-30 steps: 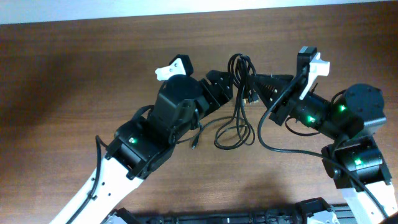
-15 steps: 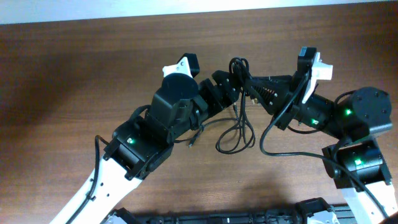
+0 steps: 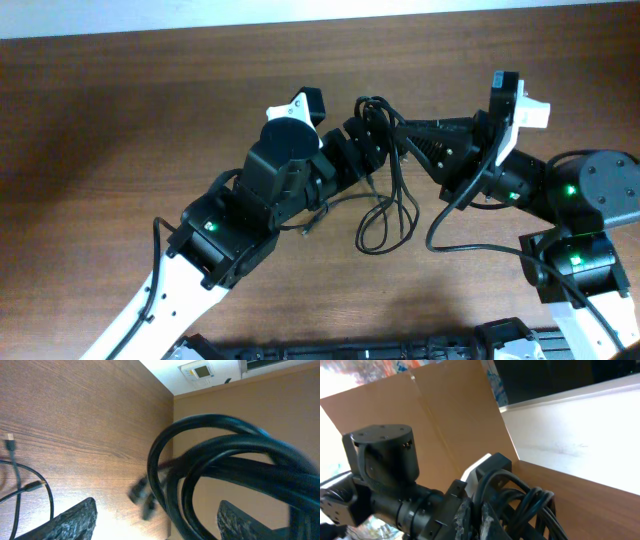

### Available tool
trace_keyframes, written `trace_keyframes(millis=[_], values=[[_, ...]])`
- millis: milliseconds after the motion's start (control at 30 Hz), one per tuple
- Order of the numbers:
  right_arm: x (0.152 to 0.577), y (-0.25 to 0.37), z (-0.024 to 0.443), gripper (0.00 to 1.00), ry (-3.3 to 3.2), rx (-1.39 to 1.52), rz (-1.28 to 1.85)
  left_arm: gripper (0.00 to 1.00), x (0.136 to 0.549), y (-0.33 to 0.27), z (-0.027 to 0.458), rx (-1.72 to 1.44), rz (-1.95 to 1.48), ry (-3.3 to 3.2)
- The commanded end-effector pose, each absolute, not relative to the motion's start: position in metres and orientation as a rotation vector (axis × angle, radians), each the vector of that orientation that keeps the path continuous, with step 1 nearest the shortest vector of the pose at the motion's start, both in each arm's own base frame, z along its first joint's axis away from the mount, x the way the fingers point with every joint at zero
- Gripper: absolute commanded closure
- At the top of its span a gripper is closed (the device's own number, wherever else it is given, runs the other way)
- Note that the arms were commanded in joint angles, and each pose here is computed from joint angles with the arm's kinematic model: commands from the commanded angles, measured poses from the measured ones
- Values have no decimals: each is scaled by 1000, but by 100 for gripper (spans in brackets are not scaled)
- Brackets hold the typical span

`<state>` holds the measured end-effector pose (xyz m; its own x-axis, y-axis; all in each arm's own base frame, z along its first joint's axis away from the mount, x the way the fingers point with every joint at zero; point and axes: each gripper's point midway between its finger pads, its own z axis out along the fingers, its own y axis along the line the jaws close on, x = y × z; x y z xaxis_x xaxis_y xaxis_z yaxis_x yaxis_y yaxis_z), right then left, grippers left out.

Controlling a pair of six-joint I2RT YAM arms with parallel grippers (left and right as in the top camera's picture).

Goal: Untangle cables

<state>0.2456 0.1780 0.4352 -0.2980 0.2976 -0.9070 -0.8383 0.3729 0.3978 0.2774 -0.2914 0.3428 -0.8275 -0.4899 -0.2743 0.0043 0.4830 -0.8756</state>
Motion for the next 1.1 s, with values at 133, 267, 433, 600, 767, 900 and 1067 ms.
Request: trace_keyframes(millis=[133,267,433,600,767,900,1067], values=[[243,178,440,96,1483,-469,1288,77,273,-290,362,-378,-1366,2196],[244,178,440,96,1485,-468,1288,100,275,-289,362,-324,-1323,2183],[254,178,429,96,1527,-443,1295,100,285,-280,361,-234,-1185,2140],[276,167,399,96,1650,-369,1263,100,300,-262,359,-88,-933,2073],[289,143,377,96,1739,-274,1202,100,323,-219,352,6,-480,2002],[284,141,363,26,1774,-336,1177,100,329,-210,360,160,-295,1941],[273,147,358,0,1731,-515,1119,100,330,-211,363,319,-193,1900]])
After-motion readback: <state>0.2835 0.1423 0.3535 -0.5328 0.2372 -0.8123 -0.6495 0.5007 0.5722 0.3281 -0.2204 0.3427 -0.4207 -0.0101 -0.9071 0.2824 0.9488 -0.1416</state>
